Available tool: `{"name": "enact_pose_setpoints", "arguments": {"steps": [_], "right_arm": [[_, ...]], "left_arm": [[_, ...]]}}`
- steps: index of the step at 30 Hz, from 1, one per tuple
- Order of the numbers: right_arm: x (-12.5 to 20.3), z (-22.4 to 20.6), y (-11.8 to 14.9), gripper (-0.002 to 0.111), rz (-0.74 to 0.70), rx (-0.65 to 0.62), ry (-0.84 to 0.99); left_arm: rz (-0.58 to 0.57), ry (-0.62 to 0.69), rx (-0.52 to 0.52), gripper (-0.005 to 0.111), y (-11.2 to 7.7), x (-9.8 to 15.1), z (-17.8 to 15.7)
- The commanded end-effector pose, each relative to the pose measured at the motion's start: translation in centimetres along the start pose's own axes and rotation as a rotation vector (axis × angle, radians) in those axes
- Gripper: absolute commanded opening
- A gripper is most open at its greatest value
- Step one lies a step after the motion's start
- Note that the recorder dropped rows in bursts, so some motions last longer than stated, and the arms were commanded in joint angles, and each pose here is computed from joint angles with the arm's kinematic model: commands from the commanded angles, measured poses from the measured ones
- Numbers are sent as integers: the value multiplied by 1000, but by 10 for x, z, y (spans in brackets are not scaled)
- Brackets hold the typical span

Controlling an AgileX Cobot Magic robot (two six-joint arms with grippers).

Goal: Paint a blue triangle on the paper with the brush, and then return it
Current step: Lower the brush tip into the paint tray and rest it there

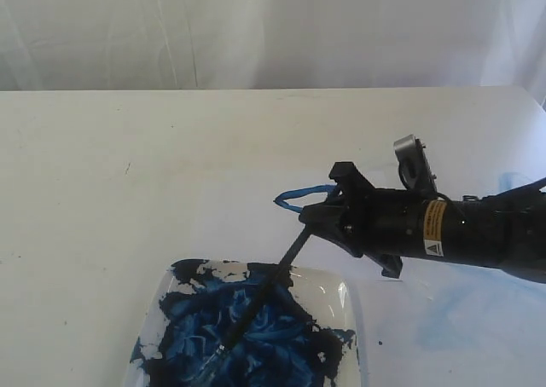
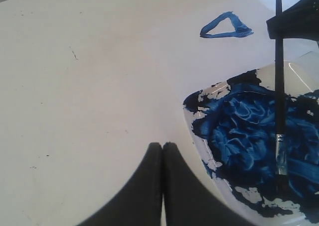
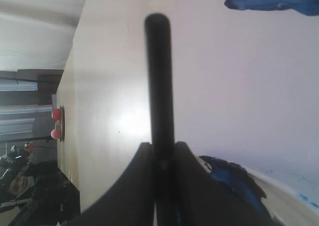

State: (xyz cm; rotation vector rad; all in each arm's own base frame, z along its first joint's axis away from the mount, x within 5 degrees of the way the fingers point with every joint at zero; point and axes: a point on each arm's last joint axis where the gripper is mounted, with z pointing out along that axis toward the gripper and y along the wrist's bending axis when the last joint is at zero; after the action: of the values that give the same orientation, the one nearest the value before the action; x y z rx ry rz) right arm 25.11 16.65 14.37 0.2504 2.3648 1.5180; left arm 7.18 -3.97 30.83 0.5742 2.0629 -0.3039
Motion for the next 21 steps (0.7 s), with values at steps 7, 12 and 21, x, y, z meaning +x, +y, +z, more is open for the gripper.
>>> {"name": "enact_pose_setpoints", "arguments": {"steps": [7,12,21], "right_arm": [[-2,5,-12,0,-8,63,-6],[-6,5,-12,0,28,64,-49],[-7,6,-12,0,26,70,-53]], "left_arm": [[-18,-2,10,0,-1,1,0],[-18,-2,10,0,-1,1,0],[-18,-2,10,0,-1,1,0]]}}
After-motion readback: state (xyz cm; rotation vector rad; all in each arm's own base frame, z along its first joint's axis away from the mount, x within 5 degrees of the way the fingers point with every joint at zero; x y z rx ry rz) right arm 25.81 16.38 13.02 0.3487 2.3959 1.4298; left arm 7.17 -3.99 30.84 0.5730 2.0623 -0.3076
